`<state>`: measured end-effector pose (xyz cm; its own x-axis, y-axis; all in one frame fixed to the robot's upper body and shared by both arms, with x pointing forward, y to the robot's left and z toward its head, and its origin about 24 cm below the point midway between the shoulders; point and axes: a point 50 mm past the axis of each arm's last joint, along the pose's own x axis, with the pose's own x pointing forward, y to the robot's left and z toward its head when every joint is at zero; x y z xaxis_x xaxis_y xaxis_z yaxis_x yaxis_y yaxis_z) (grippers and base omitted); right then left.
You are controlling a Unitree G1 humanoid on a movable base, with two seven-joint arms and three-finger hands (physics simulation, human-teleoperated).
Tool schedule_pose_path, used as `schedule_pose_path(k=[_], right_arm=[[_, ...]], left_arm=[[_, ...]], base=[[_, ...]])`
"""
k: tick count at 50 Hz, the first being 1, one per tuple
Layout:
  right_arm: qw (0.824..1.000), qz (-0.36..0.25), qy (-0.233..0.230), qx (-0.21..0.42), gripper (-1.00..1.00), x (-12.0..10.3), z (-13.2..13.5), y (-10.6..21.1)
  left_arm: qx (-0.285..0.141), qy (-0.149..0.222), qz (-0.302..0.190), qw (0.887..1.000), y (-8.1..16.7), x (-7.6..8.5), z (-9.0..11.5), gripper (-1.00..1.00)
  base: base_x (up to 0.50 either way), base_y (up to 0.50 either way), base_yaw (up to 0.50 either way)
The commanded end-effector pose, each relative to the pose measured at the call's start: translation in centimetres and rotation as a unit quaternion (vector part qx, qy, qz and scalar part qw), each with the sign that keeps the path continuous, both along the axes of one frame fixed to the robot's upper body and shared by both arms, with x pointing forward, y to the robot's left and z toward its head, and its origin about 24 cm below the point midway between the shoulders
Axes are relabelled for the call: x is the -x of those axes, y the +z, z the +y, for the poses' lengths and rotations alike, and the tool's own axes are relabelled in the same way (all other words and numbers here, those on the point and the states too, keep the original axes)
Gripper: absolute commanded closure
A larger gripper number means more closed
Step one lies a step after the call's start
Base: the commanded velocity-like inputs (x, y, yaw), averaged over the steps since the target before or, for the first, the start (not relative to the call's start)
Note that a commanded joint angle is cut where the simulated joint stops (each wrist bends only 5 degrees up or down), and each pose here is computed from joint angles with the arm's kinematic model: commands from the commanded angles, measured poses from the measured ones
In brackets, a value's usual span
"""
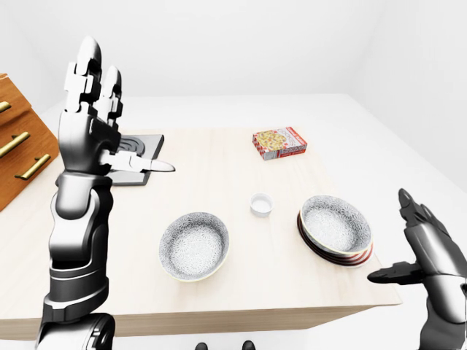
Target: Pick the akita bowl from table center and place it on the plate.
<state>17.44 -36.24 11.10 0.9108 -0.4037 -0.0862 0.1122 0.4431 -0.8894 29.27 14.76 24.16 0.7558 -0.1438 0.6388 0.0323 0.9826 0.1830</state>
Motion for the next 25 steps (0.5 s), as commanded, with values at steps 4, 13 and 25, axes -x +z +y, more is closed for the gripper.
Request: schedule_pose_path(k=[4,13,25], right_arm=[[0.979,-0.173,0.104,0.025,-1.00,2.5,5.0,10.7],[0.896,-0.306,0.279,0.162,-1.00,1.4,12.7,17.9],[0.811,-0.437,0.381,-0.078,-1.00,-1.2,16.8,16.1]], left_arm=[[0.007,-0.002,-0.031,0.999,1.4,0.6,0.2,-1.00],[0.013,-0.010,-0.066,0.998,2.6,1.7,0.1,-1.00],[0.021,-0.028,-0.082,0.996,2.4,3.4,-0.5,-1.00]], base=[[0.00,0.00,0.00],[0.00,0.00,0.00],[0.00,0.00,0.00]])
